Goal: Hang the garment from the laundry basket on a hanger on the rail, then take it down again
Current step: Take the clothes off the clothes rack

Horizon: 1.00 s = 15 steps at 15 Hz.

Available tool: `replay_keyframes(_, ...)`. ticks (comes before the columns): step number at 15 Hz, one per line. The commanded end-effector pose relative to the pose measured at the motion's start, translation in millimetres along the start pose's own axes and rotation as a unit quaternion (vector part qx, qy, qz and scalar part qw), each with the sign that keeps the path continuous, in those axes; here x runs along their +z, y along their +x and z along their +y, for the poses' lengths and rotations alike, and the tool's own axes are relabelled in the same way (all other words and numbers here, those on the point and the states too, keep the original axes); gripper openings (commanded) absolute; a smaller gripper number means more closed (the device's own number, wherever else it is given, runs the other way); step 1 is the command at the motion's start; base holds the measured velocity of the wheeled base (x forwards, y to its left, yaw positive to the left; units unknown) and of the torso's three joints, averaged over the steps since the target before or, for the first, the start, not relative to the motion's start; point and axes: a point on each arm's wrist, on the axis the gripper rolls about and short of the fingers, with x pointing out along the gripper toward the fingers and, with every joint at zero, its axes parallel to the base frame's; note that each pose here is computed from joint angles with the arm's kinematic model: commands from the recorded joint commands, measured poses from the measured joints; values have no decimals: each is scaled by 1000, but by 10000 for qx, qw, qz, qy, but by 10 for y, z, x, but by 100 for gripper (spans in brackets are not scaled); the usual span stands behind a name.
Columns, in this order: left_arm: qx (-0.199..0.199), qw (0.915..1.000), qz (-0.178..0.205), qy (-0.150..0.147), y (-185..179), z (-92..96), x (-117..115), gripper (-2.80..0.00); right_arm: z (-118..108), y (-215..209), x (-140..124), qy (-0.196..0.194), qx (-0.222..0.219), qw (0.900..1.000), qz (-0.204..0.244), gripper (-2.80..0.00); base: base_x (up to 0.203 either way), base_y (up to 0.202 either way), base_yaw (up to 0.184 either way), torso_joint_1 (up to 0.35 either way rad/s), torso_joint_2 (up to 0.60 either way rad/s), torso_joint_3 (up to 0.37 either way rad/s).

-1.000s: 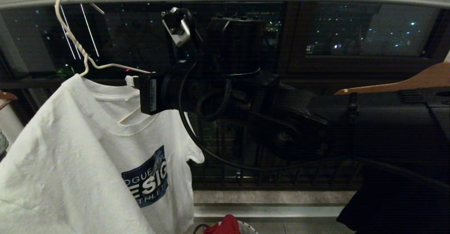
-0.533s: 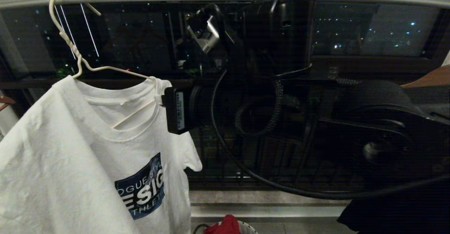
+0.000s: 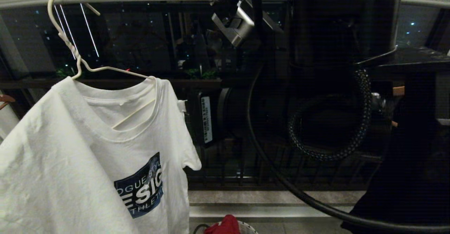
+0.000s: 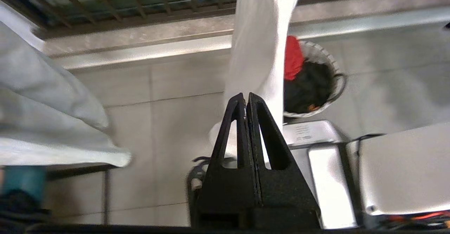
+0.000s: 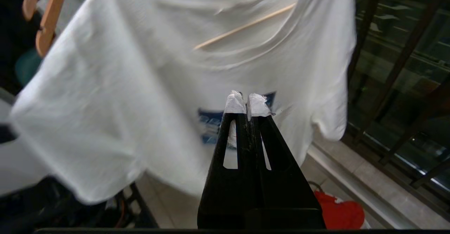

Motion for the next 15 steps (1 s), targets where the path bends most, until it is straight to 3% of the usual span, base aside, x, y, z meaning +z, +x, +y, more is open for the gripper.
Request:
replay_keyframes(1,123,9999,36,113,0,-4,3,-280,28,-49,-8,-15,0,10000,0,-280,0,0,0,0,0,0)
replay_keyframes(7,70,9997,-122,214,-64,-32,27,-280,25,-50,-6,-25,-90,10000,-20,-280,0,0,0,0,0,0)
replay_keyframes(8,4,9996,-105,249,-47,-29,36,0,25,-50,-6,-25,-90,10000,-20,-280,0,0,0,0,0,0)
replay_keyframes(12,-355,9986,25,386,61,-6,104,0,24,-38,-12,-26,-100,9999,-11,-280,0,0,0,0,0,0)
replay_keyframes(15,-308,9978,-42,588,216,35,145,0,20,-49,-1,-23,-104,9999,-29,-280,0,0,0,0,0,0)
